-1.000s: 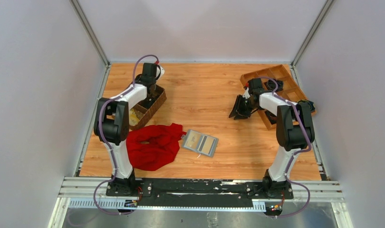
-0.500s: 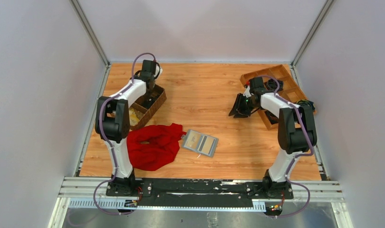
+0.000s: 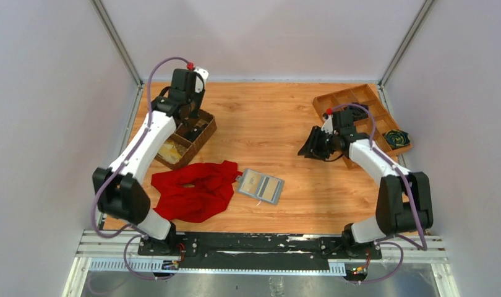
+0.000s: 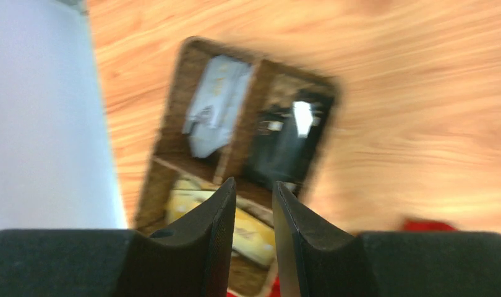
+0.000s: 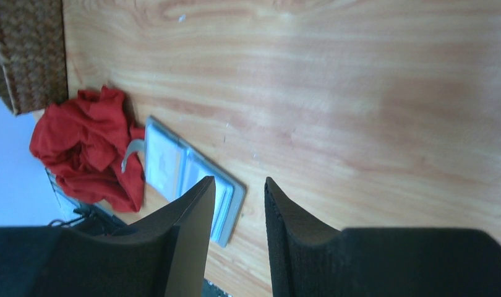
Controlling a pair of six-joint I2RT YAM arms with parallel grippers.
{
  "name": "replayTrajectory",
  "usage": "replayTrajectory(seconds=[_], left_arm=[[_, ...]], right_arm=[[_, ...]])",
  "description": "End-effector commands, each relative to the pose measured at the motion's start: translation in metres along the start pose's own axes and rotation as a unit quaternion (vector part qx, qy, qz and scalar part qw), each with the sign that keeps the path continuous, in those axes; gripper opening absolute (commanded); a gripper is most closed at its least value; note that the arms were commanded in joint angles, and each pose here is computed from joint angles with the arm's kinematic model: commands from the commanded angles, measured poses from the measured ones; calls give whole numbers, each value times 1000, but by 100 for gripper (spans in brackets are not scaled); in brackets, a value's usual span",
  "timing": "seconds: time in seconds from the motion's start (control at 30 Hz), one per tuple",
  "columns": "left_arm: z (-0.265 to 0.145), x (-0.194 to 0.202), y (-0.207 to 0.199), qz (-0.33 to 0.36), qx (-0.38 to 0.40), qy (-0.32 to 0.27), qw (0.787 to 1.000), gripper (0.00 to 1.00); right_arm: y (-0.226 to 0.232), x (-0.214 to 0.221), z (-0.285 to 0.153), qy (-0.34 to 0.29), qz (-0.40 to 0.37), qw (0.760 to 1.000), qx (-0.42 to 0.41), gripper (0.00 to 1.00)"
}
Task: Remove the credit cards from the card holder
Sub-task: Place the credit card in the storage box, then remove the credit card from the card holder.
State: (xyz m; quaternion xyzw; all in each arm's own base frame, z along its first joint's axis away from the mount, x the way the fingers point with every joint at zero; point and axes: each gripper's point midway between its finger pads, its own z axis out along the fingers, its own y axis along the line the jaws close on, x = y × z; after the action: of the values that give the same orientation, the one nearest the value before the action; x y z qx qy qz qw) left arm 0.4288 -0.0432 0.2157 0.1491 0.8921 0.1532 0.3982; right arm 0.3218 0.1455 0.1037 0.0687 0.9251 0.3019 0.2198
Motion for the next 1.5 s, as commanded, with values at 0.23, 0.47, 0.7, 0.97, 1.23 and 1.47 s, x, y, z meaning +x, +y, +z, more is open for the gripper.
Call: replayTrajectory(seconds=[0.23, 0.47, 0.7, 0.97, 1.23, 1.47], left_arm=[[-118, 46, -191, -157, 356, 32, 921, 33], [-131, 77, -264, -237, 464, 59, 851, 33], [-119, 101, -305, -243, 498, 97, 827, 34], [-94, 122, -318, -236, 480, 129, 835, 34], [-74, 141, -299, -210, 423, 146, 869, 34], [-63, 146, -285, -222, 405, 149, 875, 34]], right_arm=[[24, 89, -4, 12, 46, 997, -61, 41], [46, 121, 5, 30, 51, 992, -112, 42], [55, 135, 16, 61, 54, 988, -133, 42], [58, 152, 30, 98, 61, 982, -149, 43], [53, 161, 39, 118, 65, 981, -137, 43], [47, 164, 44, 123, 67, 982, -129, 43]])
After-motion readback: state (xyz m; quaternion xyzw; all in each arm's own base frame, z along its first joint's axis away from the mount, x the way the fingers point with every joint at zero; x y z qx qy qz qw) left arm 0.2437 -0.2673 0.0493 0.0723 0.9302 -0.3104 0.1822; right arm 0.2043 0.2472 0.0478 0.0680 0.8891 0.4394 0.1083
